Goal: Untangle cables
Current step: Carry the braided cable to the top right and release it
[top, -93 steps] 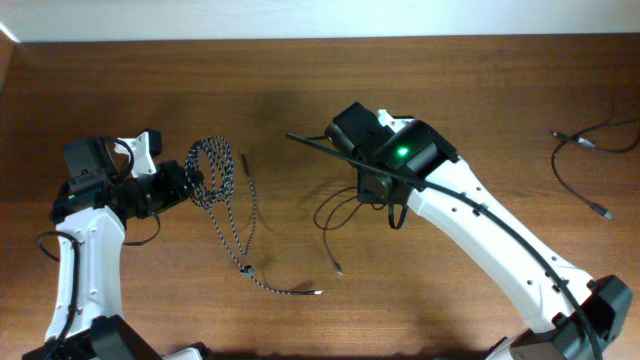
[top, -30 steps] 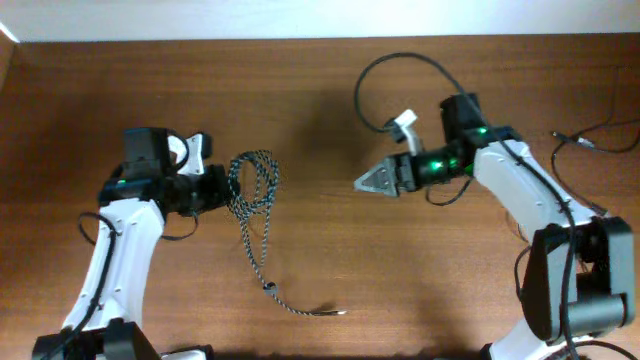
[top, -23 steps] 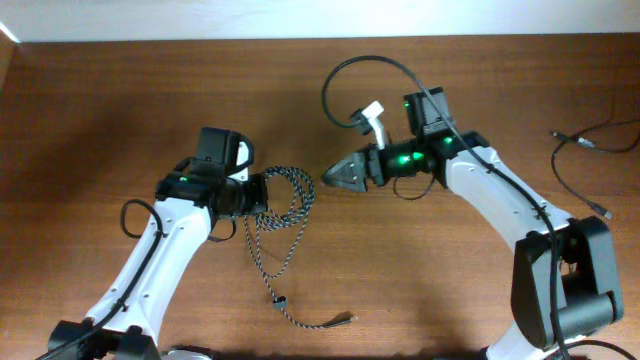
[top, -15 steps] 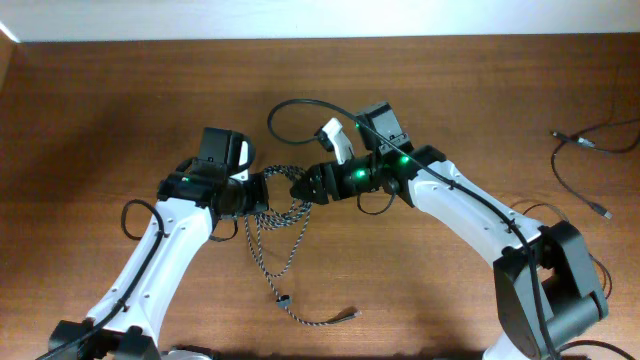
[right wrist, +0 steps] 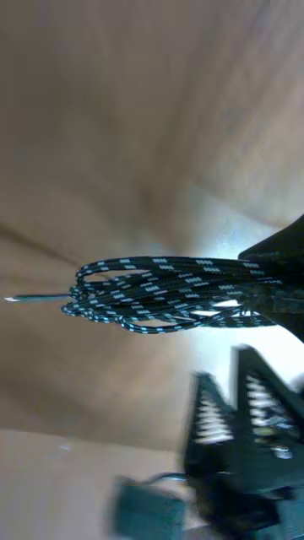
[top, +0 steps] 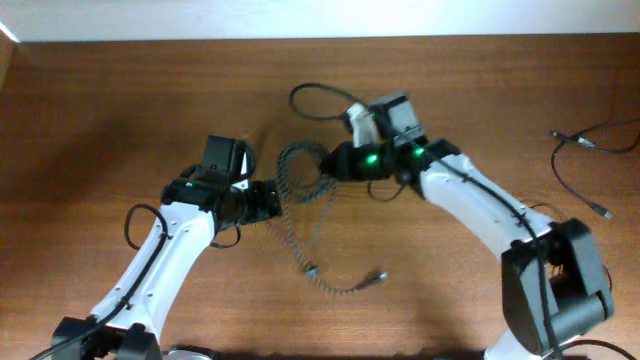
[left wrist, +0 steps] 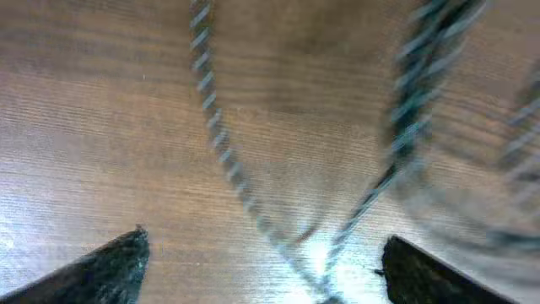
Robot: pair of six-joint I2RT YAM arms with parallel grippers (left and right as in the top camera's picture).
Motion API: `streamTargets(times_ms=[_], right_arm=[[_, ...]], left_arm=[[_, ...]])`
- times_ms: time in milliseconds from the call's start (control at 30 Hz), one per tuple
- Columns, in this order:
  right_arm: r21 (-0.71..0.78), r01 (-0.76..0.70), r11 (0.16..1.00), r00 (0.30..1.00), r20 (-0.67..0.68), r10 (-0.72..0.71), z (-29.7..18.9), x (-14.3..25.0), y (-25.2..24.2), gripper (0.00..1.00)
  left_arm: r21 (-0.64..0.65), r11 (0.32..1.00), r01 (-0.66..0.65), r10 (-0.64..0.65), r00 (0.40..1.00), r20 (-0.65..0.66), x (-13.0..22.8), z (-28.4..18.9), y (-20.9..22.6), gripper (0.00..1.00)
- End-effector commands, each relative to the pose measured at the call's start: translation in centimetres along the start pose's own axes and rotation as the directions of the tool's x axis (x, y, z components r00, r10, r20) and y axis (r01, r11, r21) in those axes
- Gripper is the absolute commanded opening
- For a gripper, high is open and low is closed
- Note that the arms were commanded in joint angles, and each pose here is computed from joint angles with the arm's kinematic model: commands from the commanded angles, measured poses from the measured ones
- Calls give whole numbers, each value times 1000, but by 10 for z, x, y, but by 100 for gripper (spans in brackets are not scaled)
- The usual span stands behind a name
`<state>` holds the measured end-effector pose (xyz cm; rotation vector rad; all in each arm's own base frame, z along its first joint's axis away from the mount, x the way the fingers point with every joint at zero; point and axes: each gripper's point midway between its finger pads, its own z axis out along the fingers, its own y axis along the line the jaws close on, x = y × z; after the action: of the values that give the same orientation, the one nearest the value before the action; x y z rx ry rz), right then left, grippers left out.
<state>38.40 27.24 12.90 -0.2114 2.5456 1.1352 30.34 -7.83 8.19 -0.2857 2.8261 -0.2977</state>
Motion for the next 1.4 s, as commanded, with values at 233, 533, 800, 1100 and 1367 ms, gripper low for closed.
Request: streamTargets(times_ms=[233,533,800,1100,1367], right_arm=[[297,-262,918,634,770,-68,-303,-238,-123,4],[423,-512,748,732,671,122,-206,-195,-299,9],[499,-591,634,739,650,177,-216,-164,-324,83],[466,-317,826,794,607,-38,-277,-193,-194,96],[421,-80,903,668,696,-265,-381,-139,30,96]], left_arm=[[12,1000,-9,8,999,41,-7,3,-3,99],[11,1000,-8,8,999,40,-7,3,-3,99],[12,1000,-8,8,999,41,-7,3,-3,99],[12,1000,-8,8,999,41,-8,3,-3,100],[11,1000,-8,8,999,40,-7,3,-3,99]])
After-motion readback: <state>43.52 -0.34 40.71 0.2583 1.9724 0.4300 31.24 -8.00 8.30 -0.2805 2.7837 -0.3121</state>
